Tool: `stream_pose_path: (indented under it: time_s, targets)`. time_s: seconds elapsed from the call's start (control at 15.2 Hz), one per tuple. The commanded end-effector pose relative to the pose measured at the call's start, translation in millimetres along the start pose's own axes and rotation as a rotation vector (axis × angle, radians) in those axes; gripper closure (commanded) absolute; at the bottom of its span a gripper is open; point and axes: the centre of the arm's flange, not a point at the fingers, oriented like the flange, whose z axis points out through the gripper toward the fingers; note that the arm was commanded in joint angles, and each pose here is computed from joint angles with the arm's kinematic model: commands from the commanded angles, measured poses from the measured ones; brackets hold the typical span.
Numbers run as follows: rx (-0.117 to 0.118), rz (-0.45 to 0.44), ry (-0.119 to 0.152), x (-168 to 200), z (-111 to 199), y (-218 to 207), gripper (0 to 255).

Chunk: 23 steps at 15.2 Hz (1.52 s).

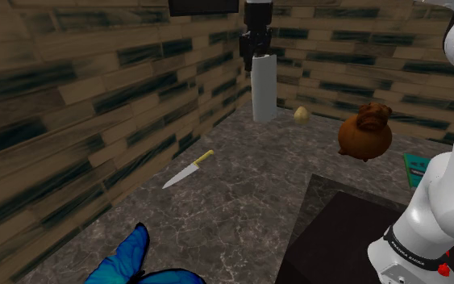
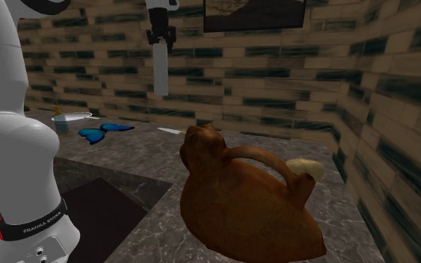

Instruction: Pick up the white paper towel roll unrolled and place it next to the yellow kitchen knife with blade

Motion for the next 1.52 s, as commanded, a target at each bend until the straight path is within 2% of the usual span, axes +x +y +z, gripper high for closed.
stream_pose_path:
  time_s: [0.0, 0.2, 1.45]
  targets:
    - [0.0, 0.002, 0.001, 4.5, -1.3, -24.6, 255]
    - [0.0, 0.002, 0.001, 11.5, -3.4, -64.9, 255]
    - [0.0, 0.002, 0.001, 8.4, 96.7, -70.1, 255]
